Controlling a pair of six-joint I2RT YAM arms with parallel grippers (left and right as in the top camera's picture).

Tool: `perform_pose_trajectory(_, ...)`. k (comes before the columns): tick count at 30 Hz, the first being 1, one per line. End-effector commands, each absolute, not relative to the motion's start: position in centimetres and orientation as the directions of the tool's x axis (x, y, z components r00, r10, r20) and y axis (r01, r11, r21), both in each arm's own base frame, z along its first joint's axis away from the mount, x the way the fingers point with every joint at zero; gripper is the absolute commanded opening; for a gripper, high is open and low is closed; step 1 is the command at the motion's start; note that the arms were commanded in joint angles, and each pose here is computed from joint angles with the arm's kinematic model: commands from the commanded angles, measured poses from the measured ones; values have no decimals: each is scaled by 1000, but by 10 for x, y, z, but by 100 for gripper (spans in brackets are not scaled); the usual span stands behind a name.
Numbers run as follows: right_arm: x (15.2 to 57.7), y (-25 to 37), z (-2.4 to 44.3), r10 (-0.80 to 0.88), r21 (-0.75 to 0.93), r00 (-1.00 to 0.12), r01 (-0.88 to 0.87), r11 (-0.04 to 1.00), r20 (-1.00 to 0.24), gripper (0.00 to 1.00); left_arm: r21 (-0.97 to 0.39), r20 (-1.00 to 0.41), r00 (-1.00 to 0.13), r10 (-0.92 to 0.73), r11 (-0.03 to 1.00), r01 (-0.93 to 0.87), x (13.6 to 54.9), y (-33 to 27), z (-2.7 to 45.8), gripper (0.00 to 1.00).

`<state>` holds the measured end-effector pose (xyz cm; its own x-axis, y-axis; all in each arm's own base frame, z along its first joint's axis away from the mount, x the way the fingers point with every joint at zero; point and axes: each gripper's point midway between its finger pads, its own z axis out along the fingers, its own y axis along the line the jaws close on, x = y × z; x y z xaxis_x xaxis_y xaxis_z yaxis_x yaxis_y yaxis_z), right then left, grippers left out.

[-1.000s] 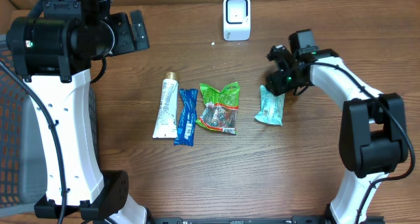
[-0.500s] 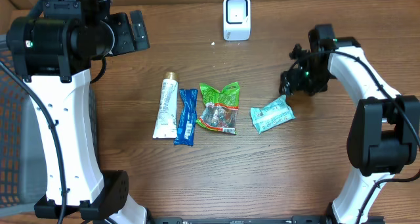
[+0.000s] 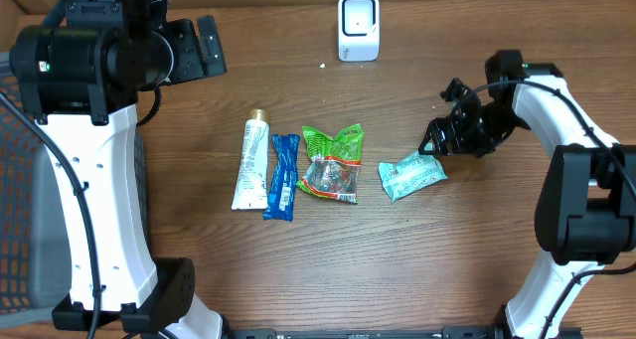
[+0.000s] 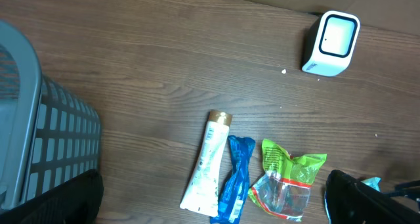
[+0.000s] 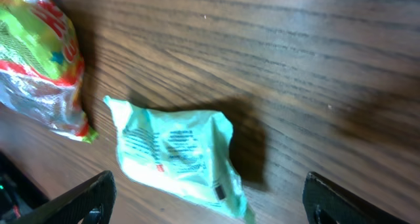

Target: Scan the item barcode

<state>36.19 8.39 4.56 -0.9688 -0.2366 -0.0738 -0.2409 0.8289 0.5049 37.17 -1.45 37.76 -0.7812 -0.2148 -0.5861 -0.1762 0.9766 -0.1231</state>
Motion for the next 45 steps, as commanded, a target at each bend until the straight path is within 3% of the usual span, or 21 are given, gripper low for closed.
perform_pose_trajectory(1, 354, 90, 36, -302, 541, -945, -321, 777, -127, 91, -124, -588, -776, -228, 974, -192, 372, -13, 378, 100)
perform_pose_trajectory(7, 348, 97, 19, -304, 571, -939, -341, 747, -164, 89, -124, -588, -776, -228, 974, -192, 372, -13, 378, 99)
perform_pose_trajectory(12, 341, 108, 14, -284, 630, -940, -337, 699, -188, 67, -124, -588, -776, -228, 974, -192, 372, -13, 378, 100)
perform_pose_trajectory(17, 327, 110, 5, -258, 653, -956, -284, 702, -137, 62, -124, -588, -776, -228, 974, -192, 372, -13, 378, 100)
perform_pose_trajectory(21, 324, 110, 5, -216, 664, -972, -220, 715, -90, 51, -124, -588, -776, -228, 974, -192, 372, -13, 378, 100)
perform_pose_trajectory(23, 325, 110, 5, -199, 667, -977, -198, 718, -76, 42, -124, -588, -776, -228, 974, -192, 372, -13, 378, 100)
perform_pose_trajectory(24, 325, 111, 5, -198, 670, -977, -197, 715, -76, 24, -124, -587, -777, -228, 974, -192, 372, -13, 377, 100)
perform_pose_trajectory(25, 325, 111, 5, -189, 671, -980, -186, 718, -69, 18, -124, -588, -776, -228, 974, -192, 372, -13, 378, 100)
perform_pose_trajectory(29, 327, 111, 7, -145, 677, -989, -131, 724, -36, 7, -124, -588, -776, -228, 974, -192, 372, -13, 378, 100)
perform_pose_trajectory(39, 354, 97, 53, -63, 719, -997, -76, 691, -45, 4, -124, -588, -776, -228, 974, -192, 372, -13, 378, 100)
perform_pose_trajectory(45, 381, 87, 120, -110, 683, -967, -241, 690, -230, 4, -124, -588, -776, -228, 974, -192, 372, -13, 378, 100)
